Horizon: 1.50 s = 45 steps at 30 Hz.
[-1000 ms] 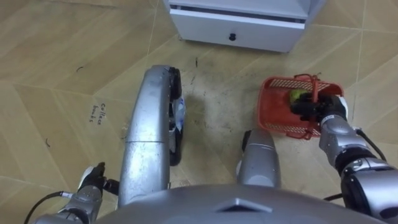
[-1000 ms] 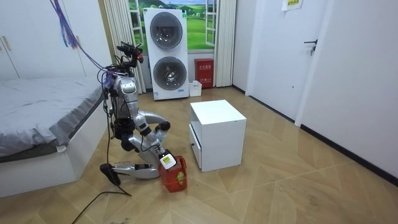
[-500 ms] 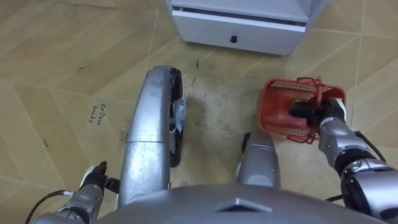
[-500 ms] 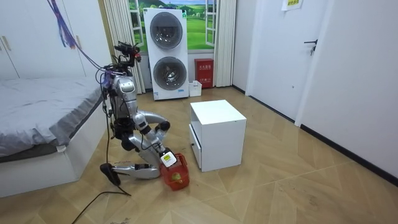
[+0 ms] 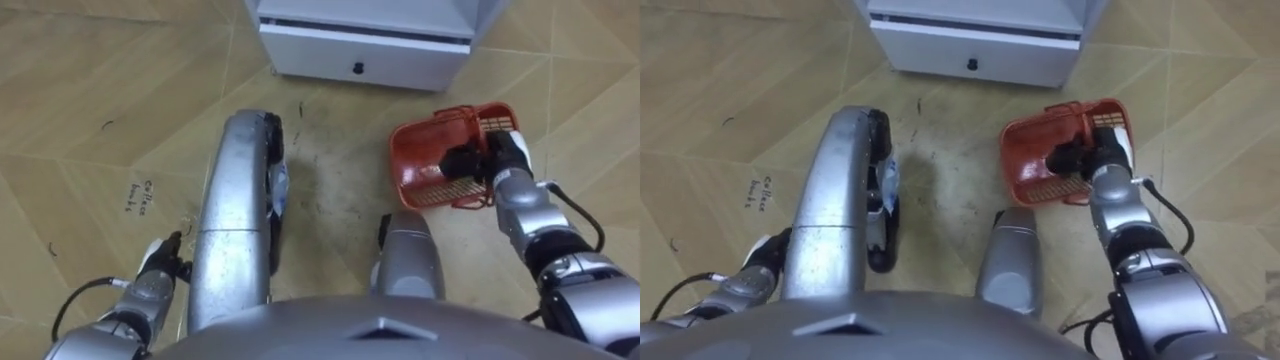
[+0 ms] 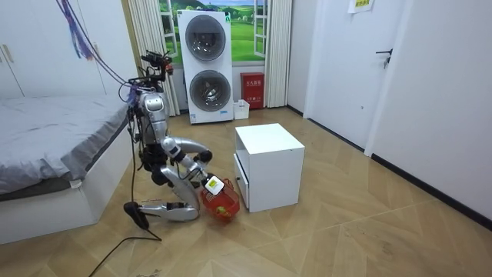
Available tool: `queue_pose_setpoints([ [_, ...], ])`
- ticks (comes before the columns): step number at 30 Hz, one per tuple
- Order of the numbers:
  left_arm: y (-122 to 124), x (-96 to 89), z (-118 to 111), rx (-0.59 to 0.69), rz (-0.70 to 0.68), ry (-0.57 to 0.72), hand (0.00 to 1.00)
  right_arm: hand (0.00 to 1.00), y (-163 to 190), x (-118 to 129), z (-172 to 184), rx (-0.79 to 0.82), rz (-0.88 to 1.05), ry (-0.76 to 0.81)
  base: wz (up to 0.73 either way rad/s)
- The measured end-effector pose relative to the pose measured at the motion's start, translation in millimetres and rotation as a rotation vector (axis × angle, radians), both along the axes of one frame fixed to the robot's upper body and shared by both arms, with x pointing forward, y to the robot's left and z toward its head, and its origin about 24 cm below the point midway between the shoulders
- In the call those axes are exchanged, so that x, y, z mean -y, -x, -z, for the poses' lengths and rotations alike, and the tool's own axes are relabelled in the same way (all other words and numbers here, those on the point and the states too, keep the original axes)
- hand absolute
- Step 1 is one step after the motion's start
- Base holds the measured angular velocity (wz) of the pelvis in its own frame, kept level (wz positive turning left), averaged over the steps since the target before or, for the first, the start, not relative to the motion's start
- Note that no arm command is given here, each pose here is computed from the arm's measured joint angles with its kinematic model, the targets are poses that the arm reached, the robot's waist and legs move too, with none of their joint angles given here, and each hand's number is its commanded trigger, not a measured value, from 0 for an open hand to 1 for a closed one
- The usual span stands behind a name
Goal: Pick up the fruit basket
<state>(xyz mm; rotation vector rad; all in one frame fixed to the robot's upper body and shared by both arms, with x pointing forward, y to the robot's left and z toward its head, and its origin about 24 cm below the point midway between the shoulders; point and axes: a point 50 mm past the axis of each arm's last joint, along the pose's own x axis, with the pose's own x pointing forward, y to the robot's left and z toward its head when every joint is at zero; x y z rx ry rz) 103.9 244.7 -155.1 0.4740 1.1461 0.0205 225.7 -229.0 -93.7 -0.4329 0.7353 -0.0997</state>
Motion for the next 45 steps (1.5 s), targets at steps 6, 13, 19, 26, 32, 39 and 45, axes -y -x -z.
queue_pose_setpoints([
  [6, -18, -6.2, -7, 0.06, -0.012, -0.009, 0.0, 1.0, -5, -18, -11, 0.07, -0.107, 0.003, -0.13],
  [13, -20, -2.6, -7, 0.067, -0.017, 0.009, 0.0, 1.0, 3, -19, -12, 0.057, -0.171, 0.033, -0.12],
  [19, -34, -6.4, -14, 0.14, -0.091, 0.005, 0.0, 1.0, -17, -37, -34, 0.177, -0.206, 0.013, -0.32],
  [26, -19, -19.9, -14, 0.147, -0.152, -0.027, 0.0, 1.0, 6, -36, -56, 0.286, -0.281, 0.066, -0.46],
  [32, 8, -20.1, -10, 0.099, -0.17, -0.02, 0.0, 1.0, 12, -39, -85, 0.412, -0.331, 0.067, -0.16],
  [39, 35, -15.9, -3, 0.031, -0.182, -0.015, 0.0, 1.0, 17, -42, -100, 0.453, -0.364, 0.034, 0.03],
  [45, 54, -16.0, 0, -0.033, -0.181, -0.019, 0.0, 1.0, 21, -46, -106, 0.46, -0.413, 0.006, -0.06],
])
